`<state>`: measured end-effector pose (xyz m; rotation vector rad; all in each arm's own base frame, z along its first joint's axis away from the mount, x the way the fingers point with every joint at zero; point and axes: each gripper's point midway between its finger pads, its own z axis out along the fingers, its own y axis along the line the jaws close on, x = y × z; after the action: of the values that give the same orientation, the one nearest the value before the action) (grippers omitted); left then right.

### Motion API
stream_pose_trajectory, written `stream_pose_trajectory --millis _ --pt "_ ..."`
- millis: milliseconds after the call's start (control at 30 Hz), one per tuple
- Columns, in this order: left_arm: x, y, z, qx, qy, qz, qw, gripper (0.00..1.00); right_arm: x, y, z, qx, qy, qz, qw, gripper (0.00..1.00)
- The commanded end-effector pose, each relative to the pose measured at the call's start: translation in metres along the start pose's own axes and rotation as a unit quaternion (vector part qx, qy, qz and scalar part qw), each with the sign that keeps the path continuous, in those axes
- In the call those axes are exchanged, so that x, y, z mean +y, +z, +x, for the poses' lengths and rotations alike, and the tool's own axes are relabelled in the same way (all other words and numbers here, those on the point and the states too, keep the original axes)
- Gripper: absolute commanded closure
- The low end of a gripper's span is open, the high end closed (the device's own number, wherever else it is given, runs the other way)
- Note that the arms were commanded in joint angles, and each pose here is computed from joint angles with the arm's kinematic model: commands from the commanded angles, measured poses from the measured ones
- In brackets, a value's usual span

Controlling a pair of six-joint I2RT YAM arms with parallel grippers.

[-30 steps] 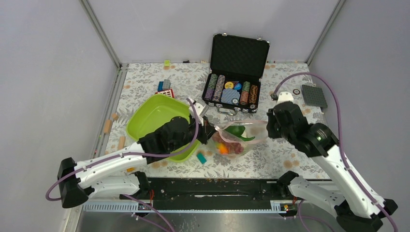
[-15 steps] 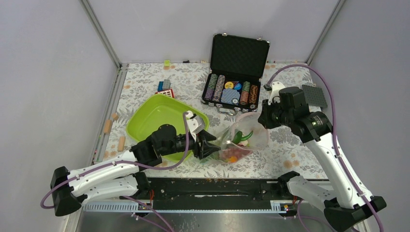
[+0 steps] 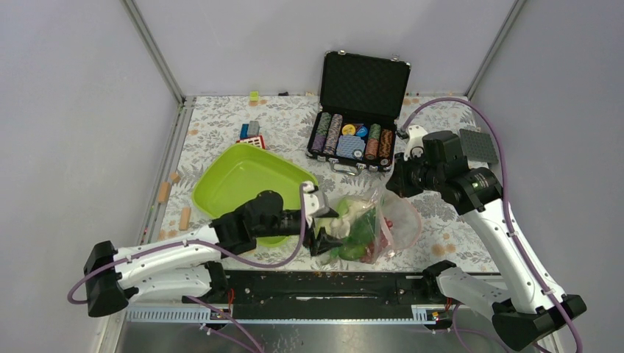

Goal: Place the food in the zip-top bag and seal the zipper
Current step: Adjust the zipper food storage bag at the center of the board.

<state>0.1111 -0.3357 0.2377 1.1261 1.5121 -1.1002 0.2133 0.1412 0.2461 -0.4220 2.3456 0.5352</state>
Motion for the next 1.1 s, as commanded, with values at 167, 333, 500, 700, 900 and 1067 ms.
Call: stream_pose_trajectory --millis 167,333,500,700,900,1067 --pt "-0.059 0.022 -0.034 -0.042 0.055 0.005 0.998 0.22 0.010 -0.011 -0.030 -0.038 0.095 0.003 0.995 1.00" --pt "-0.056 0.021 -0.049 -0.077 0.084 -0.109 0.988 0.23 0.004 -0.009 -0.027 -0.037 0.141 0.028 0.989 1.00" --pt "-0.058 0.043 -0.045 -0.063 0.085 -0.139 0.985 0.28 0.008 -0.006 -0.032 -0.044 0.192 0.024 0.980 1.00" --pt "-0.072 0.062 -0.047 -0.058 0.106 -0.136 0.983 0.32 0.005 -0.004 -0.037 -0.041 0.227 0.042 0.972 1.00" --pt "-0.063 0.073 -0.050 -0.056 0.133 -0.175 0.974 0.36 0.006 -0.005 -0.039 -0.050 0.237 0.040 0.969 1.00" --pt "-0.069 0.089 -0.043 -0.042 0.161 -0.187 0.968 0.39 0.006 -0.006 -0.041 -0.053 0.240 0.041 0.968 1.00"
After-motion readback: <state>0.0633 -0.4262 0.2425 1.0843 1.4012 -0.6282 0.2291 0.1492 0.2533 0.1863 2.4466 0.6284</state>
